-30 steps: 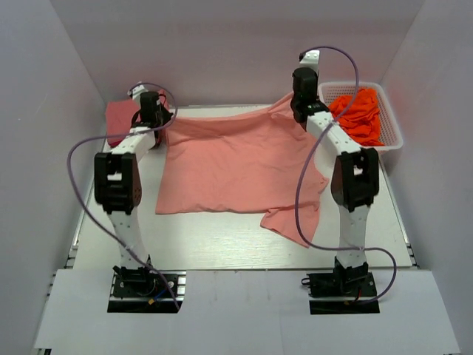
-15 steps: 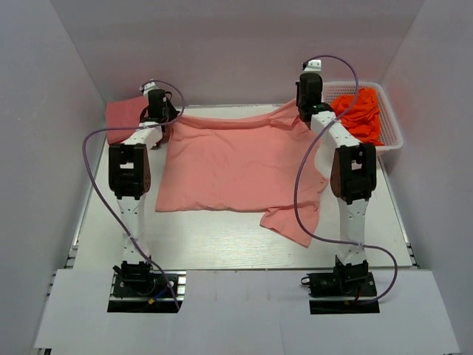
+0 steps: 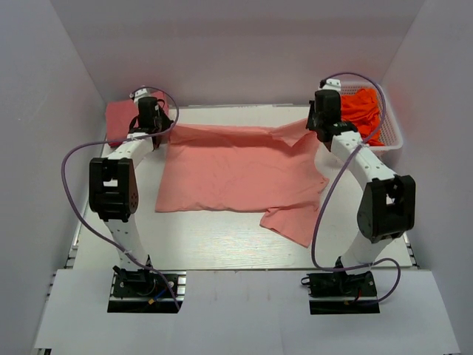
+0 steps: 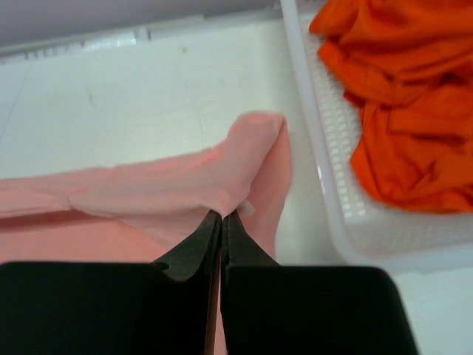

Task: Fold and stack the t-shirts
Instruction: Grap the side of the flattened tshirt furthest away from the robot with both arms, then fold the flattened tshirt in 1/3 of the way

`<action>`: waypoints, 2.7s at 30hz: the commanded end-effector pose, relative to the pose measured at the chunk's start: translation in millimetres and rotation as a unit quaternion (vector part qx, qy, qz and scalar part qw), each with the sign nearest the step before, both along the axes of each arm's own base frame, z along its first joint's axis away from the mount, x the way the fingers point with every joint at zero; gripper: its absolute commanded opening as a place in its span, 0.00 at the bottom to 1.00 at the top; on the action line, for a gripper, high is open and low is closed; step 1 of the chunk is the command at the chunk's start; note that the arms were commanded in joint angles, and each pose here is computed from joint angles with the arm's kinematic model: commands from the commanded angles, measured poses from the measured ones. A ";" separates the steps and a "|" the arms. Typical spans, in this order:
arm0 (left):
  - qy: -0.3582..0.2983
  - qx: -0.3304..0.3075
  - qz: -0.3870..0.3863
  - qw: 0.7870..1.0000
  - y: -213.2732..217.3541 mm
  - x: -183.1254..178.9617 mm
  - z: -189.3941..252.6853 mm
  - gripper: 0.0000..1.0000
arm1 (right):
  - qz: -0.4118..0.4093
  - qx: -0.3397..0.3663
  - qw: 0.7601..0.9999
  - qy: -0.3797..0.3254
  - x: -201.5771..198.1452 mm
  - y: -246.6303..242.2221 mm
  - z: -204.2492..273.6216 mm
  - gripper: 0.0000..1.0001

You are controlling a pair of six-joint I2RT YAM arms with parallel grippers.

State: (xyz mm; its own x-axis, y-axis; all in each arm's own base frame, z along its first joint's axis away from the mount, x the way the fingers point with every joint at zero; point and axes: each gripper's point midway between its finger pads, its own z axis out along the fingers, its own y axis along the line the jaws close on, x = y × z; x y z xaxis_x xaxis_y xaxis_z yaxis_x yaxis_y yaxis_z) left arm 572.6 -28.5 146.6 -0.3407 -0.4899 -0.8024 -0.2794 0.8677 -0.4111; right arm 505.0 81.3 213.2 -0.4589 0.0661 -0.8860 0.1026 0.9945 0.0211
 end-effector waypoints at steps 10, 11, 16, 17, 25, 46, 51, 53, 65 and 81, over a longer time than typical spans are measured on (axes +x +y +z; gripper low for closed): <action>0.096 0.021 0.070 0.993 28.1 -55.9 -37.0 0.05 | -0.042 0.077 0.982 0.166 -103.4 -2.4 -108.6 0.04; 0.106 0.022 0.070 0.992 28.3 -59.8 -40.7 0.19 | -0.053 0.076 0.981 0.171 -104.5 -6.0 -112.4 0.18; 0.157 0.022 0.087 0.983 32.0 -74.9 -48.8 0.86 | -0.099 0.043 0.973 0.203 -117.6 -22.7 -116.1 0.65; 0.152 0.018 0.090 0.984 31.6 -73.4 -39.6 0.95 | -0.105 0.037 0.972 0.207 -119.1 -25.9 -112.7 0.68; 0.071 -0.001 -0.002 0.997 -3.3 -59.0 29.2 0.99 | 0.020 0.080 0.989 0.122 -96.6 12.7 -59.2 0.90; 0.155 -0.003 -0.083 0.984 -34.1 -8.9 -107.6 0.99 | 0.001 0.148 0.987 0.063 97.4 43.2 -139.4 0.90; 0.183 0.017 -0.040 0.982 -12.5 -22.4 -124.6 0.99 | -0.033 0.152 0.985 0.075 100.1 22.0 -166.8 0.90; 0.180 0.013 -0.045 0.983 -14.6 -23.7 -116.1 0.99 | -0.023 0.149 0.985 0.084 100.8 22.3 -173.2 0.90; 0.057 -0.013 -0.174 0.983 -68.3 15.8 -0.3 0.99 | 0.225 0.009 0.974 -0.009 78.7 106.1 -27.6 0.90; 0.111 -0.034 -0.023 0.993 -18.0 -159.3 26.5 0.99 | 0.132 -0.030 0.960 0.244 -109.8 79.5 -102.6 0.90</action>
State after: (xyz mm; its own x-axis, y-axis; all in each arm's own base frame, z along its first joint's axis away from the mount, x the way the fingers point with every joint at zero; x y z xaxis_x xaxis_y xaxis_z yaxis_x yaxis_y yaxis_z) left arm 435.3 -62.8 170.3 -0.5884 -0.4425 -0.6767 -0.2120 0.8921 -0.3989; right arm 424.0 180.3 135.6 -0.7198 -0.1929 -0.6668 -0.2641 0.9645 0.0060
